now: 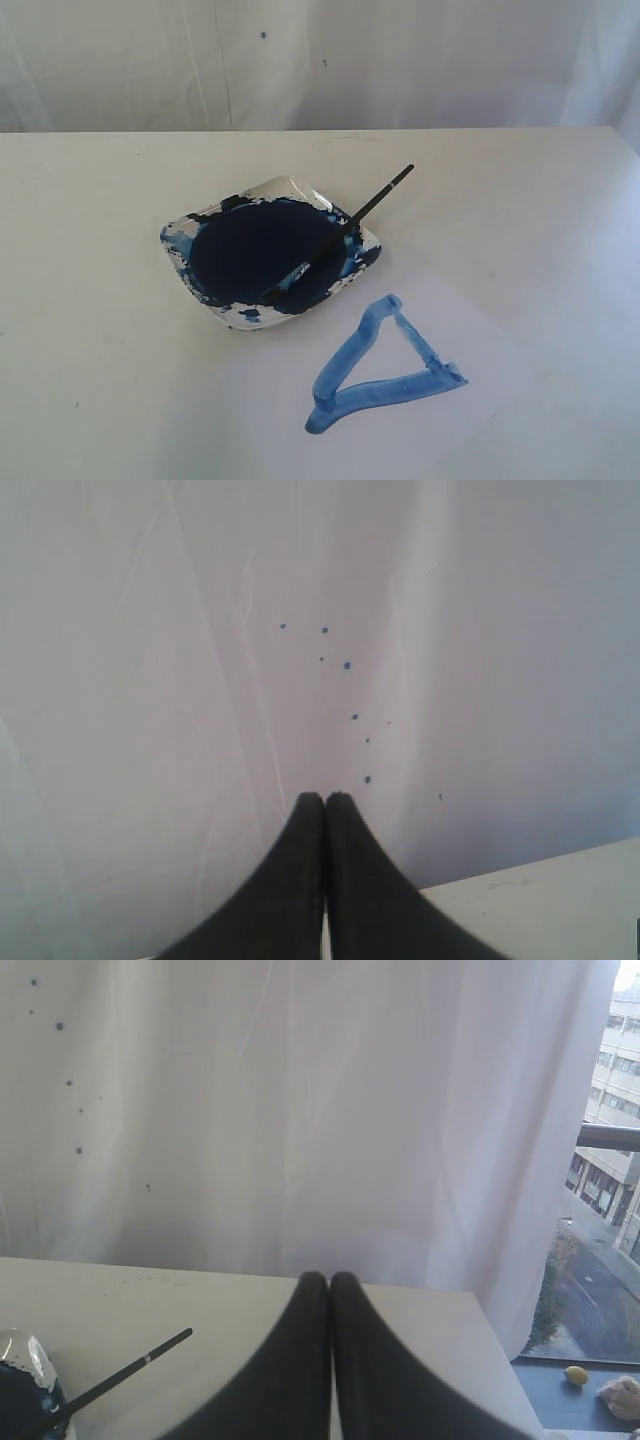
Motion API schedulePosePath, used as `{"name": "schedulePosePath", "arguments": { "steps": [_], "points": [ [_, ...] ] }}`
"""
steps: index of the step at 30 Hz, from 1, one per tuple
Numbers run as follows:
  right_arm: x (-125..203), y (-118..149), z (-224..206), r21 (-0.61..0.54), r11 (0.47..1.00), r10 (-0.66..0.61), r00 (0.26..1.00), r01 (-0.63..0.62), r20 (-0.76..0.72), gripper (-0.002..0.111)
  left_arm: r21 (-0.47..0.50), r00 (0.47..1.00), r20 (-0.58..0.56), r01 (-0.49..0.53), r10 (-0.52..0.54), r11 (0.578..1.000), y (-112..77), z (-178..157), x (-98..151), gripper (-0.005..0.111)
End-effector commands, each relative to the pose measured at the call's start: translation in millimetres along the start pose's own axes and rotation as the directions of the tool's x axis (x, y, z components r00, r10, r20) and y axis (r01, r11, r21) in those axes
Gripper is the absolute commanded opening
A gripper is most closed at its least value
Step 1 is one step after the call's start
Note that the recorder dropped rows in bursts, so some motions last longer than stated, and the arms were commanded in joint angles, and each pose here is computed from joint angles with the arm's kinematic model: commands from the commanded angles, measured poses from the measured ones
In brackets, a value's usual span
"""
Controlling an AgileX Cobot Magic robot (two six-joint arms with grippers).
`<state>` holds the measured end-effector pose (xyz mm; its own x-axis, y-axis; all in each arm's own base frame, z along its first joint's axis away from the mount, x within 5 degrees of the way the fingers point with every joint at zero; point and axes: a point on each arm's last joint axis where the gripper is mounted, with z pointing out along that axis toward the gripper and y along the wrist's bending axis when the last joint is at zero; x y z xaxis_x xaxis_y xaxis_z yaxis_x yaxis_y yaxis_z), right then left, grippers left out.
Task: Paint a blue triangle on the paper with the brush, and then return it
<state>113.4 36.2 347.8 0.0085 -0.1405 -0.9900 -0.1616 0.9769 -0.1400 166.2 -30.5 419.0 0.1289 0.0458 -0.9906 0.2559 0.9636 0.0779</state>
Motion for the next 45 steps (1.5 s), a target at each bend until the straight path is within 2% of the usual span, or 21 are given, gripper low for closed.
{"name": "schedulePosePath", "arguments": {
  "steps": [1, 18, 19, 22, 23, 25, 26, 27, 30, 31, 34, 37, 39, 45],
  "points": [
    [0, -1, -1, 0.004, 1.0, -0.01, 1.0, 0.01, 0.003, 0.0, -0.004, 1.0, 0.009, -0.021, 0.021, 1.0, 0.2, -2, -3, 0.0],
    [0, -1, -1, 0.004, 1.0, -0.01, 1.0, 0.01, 0.003, 0.0, -0.006, 0.999, 0.002, -0.043, 0.043, 0.999, 0.5, -1, -1, 0.0],
    [0, -1, -1, 0.004, 1.0, -0.01, 1.0, 0.01, 0.003, 0.0, -0.008, 1.0, 0.011, -0.016, 0.017, 1.0, 0.6, -1, 2, 0.0],
    [0, -1, -1, 0.004, 1.0, -0.01, 1.0, 0.01, 0.003, 0.0, -0.056, 0.999, 0.01, 0.043, -0.042, 0.998, 0.4, -13, 41, 0.0],
    [0, -1, -1, 0.007, 1.0, -0.01, 1.0, 0.01, 0.002, 0.0, -0.079, 0.995, 0.003, 0.103, -0.103, 0.992, 0.9, -18, 53, 0.0],
    [0, -1, -1, 0.008, 1.0, -0.01, 1.0, 0.01, 0.002, 0.0, -0.14, 0.992, -0.025, 0.119, -0.123, 0.983, 2.1, -35, 72, 0.0],
    [0, -1, -1, 0.008, 1.0, -0.01, 1.0, 0.01, 0.002, 0.0, -0.182, 0.987, -0.076, 0.126, -0.142, 0.975, 2.0, -49, 88, 0.0],
    [0, -2, -1, 0.01, 1.0, -0.01, 1.0, 0.01, 0.001, 0.0, -0.188, 0.987, -0.103, 0.106, -0.127, 0.976, 1.2, -55, 94, 0.0],
    [0, -2, -1, 0.01, 1.0, -0.01, 1.0, 0.01, 0.001, 0.0, -0.141, 0.978, -0.208, -0.028, -0.002, 0.99, -5.2, -73, 110, 0.0],
    [0, -2, -1, 0.01, 1.0, -0.01, 1.0, 0.01, 0.001, 0.0, -0.068, 0.96, -0.256, -0.137, 0.115, 0.988, -11.0, -81, 117, 0.0],
    [0, -2, -1, 0.01, 1.0, -0.01, 1.0, 0.01, 0.001, 0.0, 0.033, 0.925, -0.327, -0.195, 0.195, 0.98, -19.7, -95, 132, 0.0],
    [0, -2, -1, 0.01, 1.0, -0.01, 1.0, 0.01, 0.001, 0.0, 0.091, 0.895, -0.383, -0.21, 0.229, 0.973, -25.4, -108, 149, 0.0],
    [0, -2, -1, 0.01, 1.0, -0.01, 1.0, 0.01, 0.001, 0.0, 0.089, 0.89, -0.4, -0.202, 0.22, 0.975, -26.8, -114, 161, 0.0],
    [0, -2, -1, 0.01, 1.0, -0.01, 1.0, 0.01, 0.001, 0.0, -0.053, 0.879, -0.468, -0.124, 0.085, 0.991, -21.2, -128, 197, 0.0]
  ]
}}
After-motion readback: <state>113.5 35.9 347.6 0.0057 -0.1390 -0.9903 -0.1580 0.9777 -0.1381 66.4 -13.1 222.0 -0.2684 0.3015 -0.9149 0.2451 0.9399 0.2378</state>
